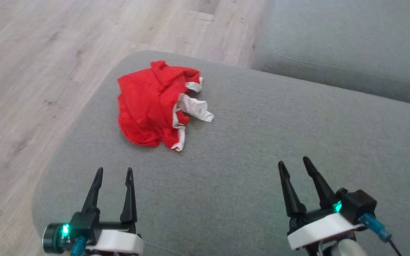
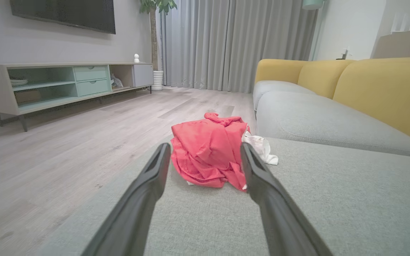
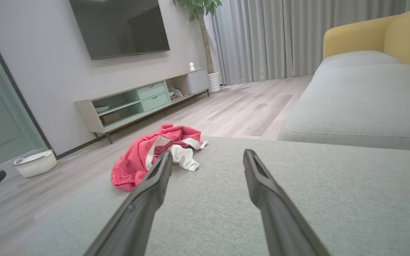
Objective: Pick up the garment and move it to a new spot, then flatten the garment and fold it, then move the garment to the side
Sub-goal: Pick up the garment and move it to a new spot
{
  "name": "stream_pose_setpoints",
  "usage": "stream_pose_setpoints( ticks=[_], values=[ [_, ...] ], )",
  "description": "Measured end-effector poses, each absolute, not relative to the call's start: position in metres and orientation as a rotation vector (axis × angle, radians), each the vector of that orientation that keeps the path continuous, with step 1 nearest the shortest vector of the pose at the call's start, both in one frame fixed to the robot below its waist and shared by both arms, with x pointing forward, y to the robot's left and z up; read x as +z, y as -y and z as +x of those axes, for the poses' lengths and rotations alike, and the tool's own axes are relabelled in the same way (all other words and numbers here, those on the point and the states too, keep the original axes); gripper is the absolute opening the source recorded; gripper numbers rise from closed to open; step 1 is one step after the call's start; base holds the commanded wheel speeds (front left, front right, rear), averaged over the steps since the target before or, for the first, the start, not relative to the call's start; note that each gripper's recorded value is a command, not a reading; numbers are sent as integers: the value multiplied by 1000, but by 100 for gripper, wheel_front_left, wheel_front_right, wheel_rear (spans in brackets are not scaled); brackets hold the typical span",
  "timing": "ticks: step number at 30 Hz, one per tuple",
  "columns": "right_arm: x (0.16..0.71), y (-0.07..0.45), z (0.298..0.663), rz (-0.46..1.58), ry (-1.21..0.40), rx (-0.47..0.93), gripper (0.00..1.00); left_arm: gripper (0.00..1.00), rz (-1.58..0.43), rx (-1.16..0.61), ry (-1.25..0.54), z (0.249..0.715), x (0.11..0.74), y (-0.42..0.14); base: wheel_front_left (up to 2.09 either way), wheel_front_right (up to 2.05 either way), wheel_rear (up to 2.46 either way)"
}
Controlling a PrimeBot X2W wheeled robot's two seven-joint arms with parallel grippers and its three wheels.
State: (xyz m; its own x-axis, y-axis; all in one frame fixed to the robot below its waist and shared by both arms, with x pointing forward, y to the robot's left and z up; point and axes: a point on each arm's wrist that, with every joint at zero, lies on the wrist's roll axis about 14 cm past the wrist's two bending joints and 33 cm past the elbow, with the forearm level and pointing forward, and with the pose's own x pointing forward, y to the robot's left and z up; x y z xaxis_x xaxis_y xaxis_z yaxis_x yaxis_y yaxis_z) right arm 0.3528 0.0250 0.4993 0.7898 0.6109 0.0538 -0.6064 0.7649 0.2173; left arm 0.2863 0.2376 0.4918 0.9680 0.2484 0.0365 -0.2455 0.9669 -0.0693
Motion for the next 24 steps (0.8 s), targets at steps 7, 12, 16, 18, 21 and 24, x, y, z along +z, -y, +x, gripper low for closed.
stream_pose_setpoints(
  ticks=[7,12,16,18,21,24],
  values=[
    [499,-38,349,231,-28,703,100,100,-61,269,36,279,489,-245,0,0,0],
    [487,-31,354,244,-59,678,100,100,-36,203,5,295,484,-239,0,0,0],
    [478,-23,364,238,-73,649,100,100,29,109,-3,342,504,-246,0,0,0],
    [478,-20,374,236,-66,634,100,100,67,63,-14,374,520,-250,0,0,0],
    [477,-15,385,236,-58,613,100,100,104,29,-31,406,536,-254,0,0,0],
    [471,-4,402,239,-61,574,100,100,129,-10,-139,448,536,-258,0,0,0]
  ],
)
